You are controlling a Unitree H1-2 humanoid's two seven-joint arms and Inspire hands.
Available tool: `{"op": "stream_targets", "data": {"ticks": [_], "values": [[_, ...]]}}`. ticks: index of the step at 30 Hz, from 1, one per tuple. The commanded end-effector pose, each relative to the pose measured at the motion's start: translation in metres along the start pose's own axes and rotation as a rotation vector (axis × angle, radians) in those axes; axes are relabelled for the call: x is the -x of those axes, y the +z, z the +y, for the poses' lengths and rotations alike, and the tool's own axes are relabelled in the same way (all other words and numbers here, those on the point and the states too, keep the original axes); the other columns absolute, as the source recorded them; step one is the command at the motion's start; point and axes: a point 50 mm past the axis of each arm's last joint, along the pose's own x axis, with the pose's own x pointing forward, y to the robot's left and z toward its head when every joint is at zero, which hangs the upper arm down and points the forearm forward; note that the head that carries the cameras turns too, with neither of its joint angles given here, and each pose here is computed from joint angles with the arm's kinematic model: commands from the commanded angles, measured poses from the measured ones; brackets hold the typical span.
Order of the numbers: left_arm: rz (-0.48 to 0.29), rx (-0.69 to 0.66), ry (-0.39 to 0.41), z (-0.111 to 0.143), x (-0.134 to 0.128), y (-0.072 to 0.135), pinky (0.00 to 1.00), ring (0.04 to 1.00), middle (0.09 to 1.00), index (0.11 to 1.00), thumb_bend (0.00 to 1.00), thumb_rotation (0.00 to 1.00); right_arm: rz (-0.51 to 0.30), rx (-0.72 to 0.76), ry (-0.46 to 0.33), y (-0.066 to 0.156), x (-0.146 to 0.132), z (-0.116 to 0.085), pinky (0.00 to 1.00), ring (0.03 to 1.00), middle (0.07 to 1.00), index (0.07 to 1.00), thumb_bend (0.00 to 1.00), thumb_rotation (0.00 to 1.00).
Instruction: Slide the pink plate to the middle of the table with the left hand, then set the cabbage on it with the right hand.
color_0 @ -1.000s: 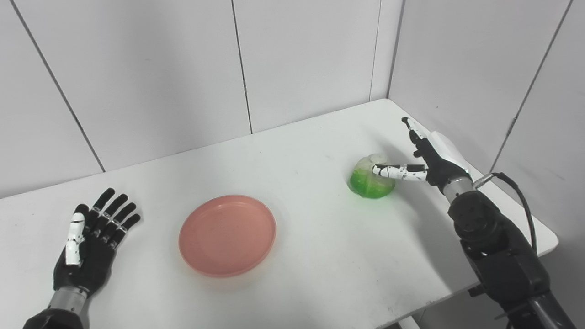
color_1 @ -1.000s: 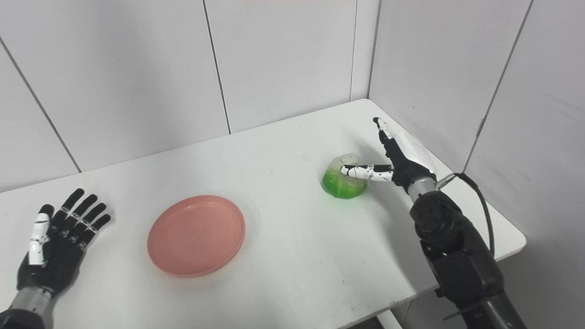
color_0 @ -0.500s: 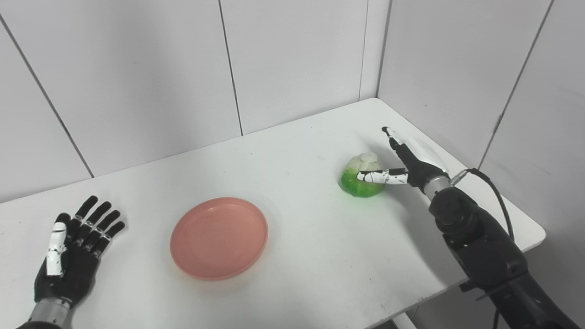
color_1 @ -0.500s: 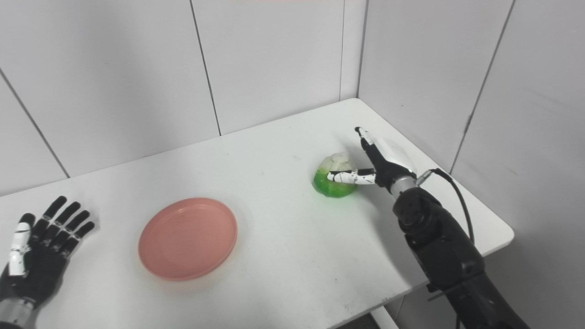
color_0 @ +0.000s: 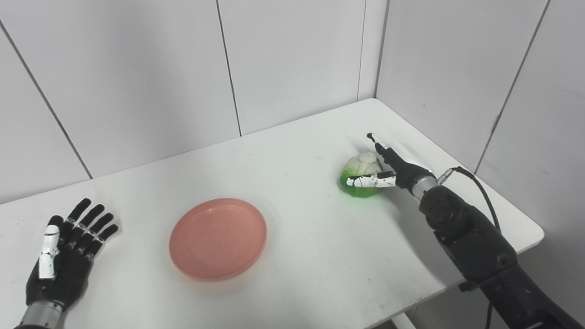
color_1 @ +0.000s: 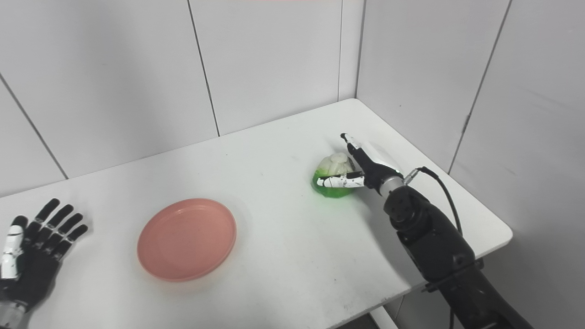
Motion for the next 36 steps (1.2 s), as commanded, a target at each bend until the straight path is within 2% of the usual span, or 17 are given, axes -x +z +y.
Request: {"op": "stream_targets", "data": {"ticks": [1, 7, 14, 21, 26, 31, 33, 34, 36], "values": [[0.196, 0.081, 0.118, 0.023, 0.059, -0.073, 0.73, 0.779, 0.804, 0.809, 0.59, 0.75, -0.042, 0.029, -0.056, 0.018, -0.009, -0.027, 0.88, 1.0, 1.0, 1.0, 1.0, 0.6], [0.201, 0.073, 0.116, 0.023, 0.06, -0.072, 0.74, 0.785, 0.81, 0.813, 0.6, 0.74, -0.055, 0.03, -0.033, 0.016, -0.018, -0.021, 0.93, 1.0, 1.0, 1.0, 1.0, 0.6], [0.202, 0.059, 0.114, 0.022, 0.06, -0.07, 0.73, 0.779, 0.806, 0.813, 0.6, 0.74, -0.042, 0.024, 0.004, 0.017, -0.024, -0.016, 0.93, 1.0, 1.0, 1.0, 1.0, 0.58], [0.197, 0.065, 0.103, 0.019, 0.06, -0.068, 0.75, 0.789, 0.815, 0.824, 0.58, 0.75, -0.029, 0.004, 0.038, 0.017, -0.028, -0.013, 0.93, 1.0, 1.0, 1.0, 1.0, 0.52], [0.196, 0.063, 0.096, 0.016, 0.06, -0.065, 0.76, 0.799, 0.825, 0.834, 0.58, 0.76, -0.009, -0.002, 0.014, 0.016, -0.029, -0.013, 0.9, 0.977, 0.994, 1.0, 1.0, 0.45], [0.197, 0.064, 0.099, 0.014, 0.06, -0.064, 0.77, 0.804, 0.829, 0.837, 0.58, 0.76, -0.025, -0.044, -0.002, 0.015, -0.028, -0.012, 0.77, 0.824, 0.848, 0.877, 1.0, 0.31], [0.199, 0.056, 0.1, 0.014, 0.06, -0.064, 0.77, 0.8, 0.824, 0.833, 0.58, 0.76, -0.039, -0.07, -0.006, 0.016, -0.028, -0.01, 0.68, 0.726, 0.759, 0.788, 1.0, 0.21], [0.199, 0.053, 0.098, 0.015, 0.061, -0.064, 0.77, 0.799, 0.824, 0.832, 0.58, 0.76, -0.042, -0.077, -0.006, 0.016, -0.028, -0.009, 0.68, 0.719, 0.754, 0.782, 1.0, 0.21], [0.199, 0.052, 0.096, 0.014, 0.061, -0.064, 0.77, 0.8, 0.824, 0.831, 0.57, 0.77, -0.047, -0.084, -0.005, 0.016, -0.029, -0.008, 0.61, 0.641, 0.672, 0.701, 0.99, 0.13]]}}
